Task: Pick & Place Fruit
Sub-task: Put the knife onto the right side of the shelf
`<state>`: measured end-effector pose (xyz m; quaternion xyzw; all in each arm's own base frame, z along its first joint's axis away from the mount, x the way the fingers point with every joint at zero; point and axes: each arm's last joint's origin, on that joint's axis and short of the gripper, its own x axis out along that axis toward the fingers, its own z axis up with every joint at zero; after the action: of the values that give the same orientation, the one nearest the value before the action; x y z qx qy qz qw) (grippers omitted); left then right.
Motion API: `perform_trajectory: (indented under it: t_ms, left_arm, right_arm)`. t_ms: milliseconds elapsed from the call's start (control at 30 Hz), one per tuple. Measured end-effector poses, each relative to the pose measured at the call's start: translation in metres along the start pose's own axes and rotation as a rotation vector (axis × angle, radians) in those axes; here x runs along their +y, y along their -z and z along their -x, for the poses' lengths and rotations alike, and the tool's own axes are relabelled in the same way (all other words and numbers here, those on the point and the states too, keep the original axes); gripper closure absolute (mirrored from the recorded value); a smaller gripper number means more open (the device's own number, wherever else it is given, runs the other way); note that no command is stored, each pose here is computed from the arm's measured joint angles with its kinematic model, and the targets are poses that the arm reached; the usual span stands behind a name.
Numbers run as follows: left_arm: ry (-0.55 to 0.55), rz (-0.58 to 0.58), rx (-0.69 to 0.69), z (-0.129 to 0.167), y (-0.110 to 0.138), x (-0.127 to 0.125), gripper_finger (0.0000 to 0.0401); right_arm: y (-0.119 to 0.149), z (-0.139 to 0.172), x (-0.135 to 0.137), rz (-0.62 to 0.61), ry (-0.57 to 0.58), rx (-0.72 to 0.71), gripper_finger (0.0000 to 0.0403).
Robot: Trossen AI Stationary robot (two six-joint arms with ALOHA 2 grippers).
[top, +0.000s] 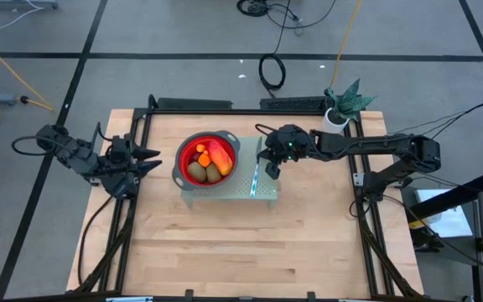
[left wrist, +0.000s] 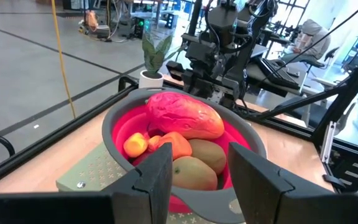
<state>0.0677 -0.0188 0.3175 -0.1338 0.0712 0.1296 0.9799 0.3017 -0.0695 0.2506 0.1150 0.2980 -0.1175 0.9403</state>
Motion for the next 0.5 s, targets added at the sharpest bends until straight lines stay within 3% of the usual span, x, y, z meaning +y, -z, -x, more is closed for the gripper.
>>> perform_trajectory:
  t_ms: [500]
  left_arm:
    - [0.000, 0.010, -0.014, 0.000, -0.002, -0.001, 0.0249]
  right_arm:
    - [-0.011, 0.015, 0.003, 0.023, -0.032, -0.055, 0.0403]
